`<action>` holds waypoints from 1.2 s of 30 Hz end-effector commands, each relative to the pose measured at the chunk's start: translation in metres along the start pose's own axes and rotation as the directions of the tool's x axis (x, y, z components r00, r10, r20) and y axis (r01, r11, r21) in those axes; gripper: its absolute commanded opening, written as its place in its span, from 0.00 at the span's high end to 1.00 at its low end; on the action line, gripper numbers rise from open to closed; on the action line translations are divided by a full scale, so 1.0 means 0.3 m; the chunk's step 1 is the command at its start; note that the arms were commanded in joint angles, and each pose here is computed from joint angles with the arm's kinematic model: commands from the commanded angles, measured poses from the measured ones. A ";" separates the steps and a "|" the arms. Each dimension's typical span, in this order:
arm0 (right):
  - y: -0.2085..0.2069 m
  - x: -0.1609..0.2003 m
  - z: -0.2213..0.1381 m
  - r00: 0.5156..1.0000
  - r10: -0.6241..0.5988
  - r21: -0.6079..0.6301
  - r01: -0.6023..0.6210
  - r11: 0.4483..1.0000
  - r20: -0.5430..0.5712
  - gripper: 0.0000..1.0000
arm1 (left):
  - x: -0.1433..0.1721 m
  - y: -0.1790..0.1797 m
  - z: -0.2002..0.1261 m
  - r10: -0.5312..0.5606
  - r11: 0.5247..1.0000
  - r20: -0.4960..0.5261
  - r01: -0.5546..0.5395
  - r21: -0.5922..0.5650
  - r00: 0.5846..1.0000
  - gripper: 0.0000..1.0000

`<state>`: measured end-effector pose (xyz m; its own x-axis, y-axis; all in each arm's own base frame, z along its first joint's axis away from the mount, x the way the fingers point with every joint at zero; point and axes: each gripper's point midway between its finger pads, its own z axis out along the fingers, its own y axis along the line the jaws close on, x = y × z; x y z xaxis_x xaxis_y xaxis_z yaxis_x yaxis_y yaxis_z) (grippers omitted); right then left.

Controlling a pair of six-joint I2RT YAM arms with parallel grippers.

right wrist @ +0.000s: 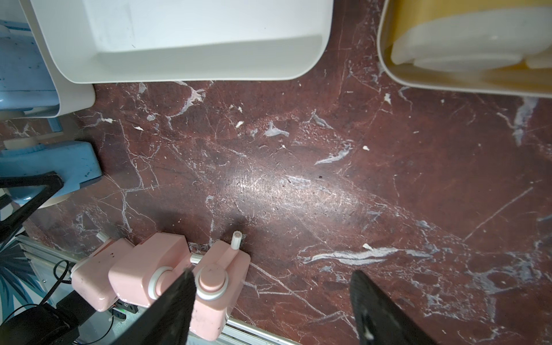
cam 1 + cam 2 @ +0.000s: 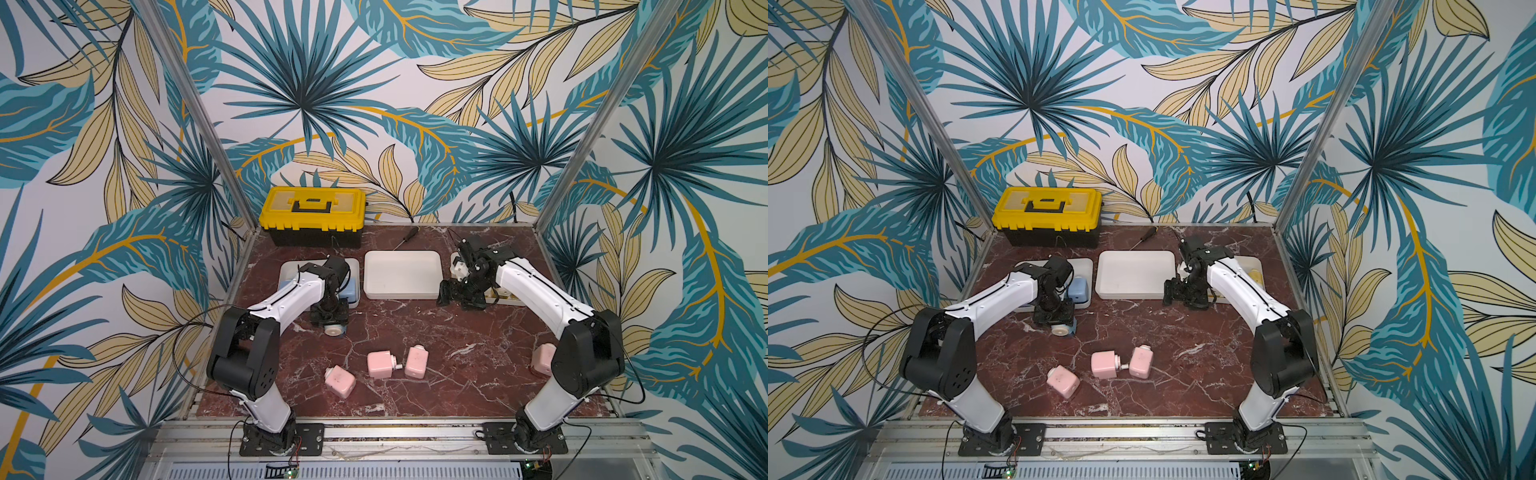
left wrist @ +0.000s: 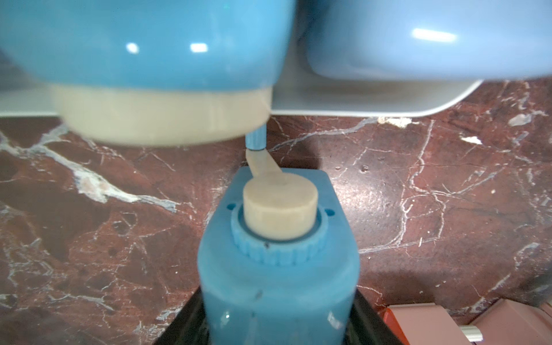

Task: Place the pencil sharpeners by color into the storage box
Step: Pick up the pencil sharpener from the center of the board.

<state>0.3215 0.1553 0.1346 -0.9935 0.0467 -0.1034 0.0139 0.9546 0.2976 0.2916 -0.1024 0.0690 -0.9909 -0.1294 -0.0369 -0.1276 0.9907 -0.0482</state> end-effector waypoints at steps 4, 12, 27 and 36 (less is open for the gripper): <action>-0.012 0.019 0.012 1.000 0.010 0.015 -0.010 1.000 -0.016 0.18 | -0.050 -0.017 0.048 0.017 1.000 0.012 -0.017 0.009 1.000 0.35; -0.012 0.021 0.013 1.000 0.008 0.017 -0.008 1.000 -0.019 0.18 | -0.059 -0.022 0.062 0.009 1.000 0.004 -0.009 0.006 1.000 0.30; -0.006 0.009 0.015 1.000 0.004 0.011 -0.003 1.000 -0.019 0.18 | -0.036 -0.037 0.023 -0.014 0.999 0.018 0.013 0.045 1.000 0.54; 0.017 -0.008 0.014 1.000 -0.002 -0.019 0.002 1.000 -0.008 0.18 | 0.028 -0.041 -0.096 -0.015 0.995 0.061 0.008 0.103 0.998 0.55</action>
<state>0.3225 0.1566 0.1352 -0.9932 0.0463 -0.1070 0.0116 0.9524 0.3046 0.2916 -0.1151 0.0838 -0.9857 -0.1455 -0.0854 -0.1330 0.9816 -0.1373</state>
